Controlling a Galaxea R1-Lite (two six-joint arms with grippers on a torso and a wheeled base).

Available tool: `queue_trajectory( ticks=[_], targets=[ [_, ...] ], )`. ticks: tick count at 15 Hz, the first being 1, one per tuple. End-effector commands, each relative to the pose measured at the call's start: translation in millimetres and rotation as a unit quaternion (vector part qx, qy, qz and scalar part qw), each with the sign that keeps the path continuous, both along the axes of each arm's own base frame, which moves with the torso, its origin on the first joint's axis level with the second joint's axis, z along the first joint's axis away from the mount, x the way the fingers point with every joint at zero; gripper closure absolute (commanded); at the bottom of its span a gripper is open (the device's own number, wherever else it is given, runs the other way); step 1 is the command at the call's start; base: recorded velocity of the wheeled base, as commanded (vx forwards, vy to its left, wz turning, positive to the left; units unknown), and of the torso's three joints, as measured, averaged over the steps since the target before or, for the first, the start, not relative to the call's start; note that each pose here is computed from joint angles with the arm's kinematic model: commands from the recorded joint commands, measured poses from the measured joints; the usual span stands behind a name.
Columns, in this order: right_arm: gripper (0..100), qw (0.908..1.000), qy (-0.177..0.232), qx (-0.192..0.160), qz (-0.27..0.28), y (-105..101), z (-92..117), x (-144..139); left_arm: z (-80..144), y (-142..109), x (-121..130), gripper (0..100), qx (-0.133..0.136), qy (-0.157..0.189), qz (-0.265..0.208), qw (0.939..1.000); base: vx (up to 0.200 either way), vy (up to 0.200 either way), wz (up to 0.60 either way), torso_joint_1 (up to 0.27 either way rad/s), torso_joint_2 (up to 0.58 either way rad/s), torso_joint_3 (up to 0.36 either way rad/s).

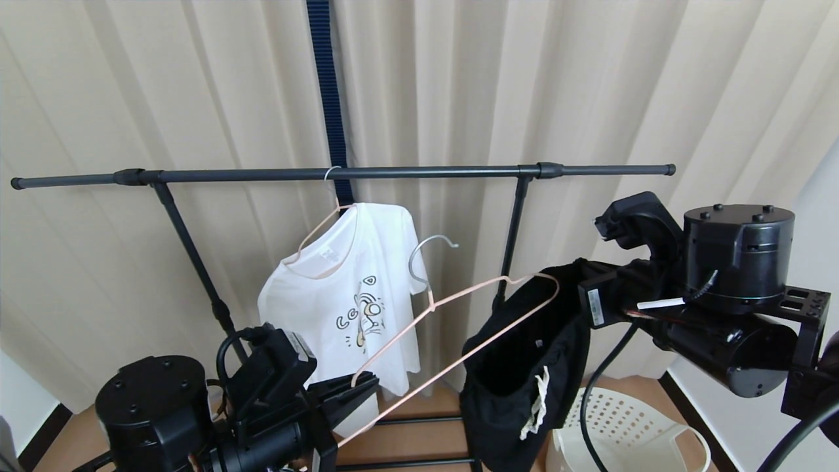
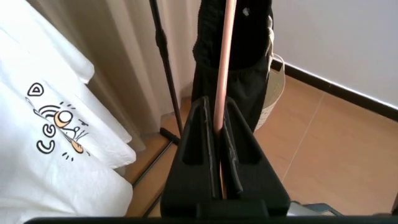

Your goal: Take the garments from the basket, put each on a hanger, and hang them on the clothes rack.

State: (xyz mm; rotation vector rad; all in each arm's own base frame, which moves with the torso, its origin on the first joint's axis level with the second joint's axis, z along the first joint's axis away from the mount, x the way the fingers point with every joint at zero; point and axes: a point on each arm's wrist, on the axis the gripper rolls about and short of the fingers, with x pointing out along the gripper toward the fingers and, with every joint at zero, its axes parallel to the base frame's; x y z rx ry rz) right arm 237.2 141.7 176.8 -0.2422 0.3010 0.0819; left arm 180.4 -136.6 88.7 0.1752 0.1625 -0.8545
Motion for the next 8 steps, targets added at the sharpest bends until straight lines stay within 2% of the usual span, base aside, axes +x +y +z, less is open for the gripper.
queue_trajectory(
  ticks=[1, 3, 8],
  targets=[
    [100, 1.0, 0.002, -0.002, 0.008, 5, -2, -3, -2, -4, 2, 100, -0.001, 0.004, -0.002, 1.0, 0.0, 0.0, 0.0, 0.0, 0.0, 0.0],
    [100, 0.9999, 0.006, 0.008, 0.006, 12, -5, 0, -3, -6, -2, 100, 0.002, 0.007, -0.011, 0.9999, 0.0, 0.0, 0.0, 0.0, 0.0, 0.0],
    [100, 0.9987, -0.01, 0.042, -0.026, 13, 4, 15, -3, -9, -15, 100, -0.004, 0.001, -0.038, 0.9993, 0.0, 0.0, 0.0, 0.0, 0.0, 0.0]
  ],
)
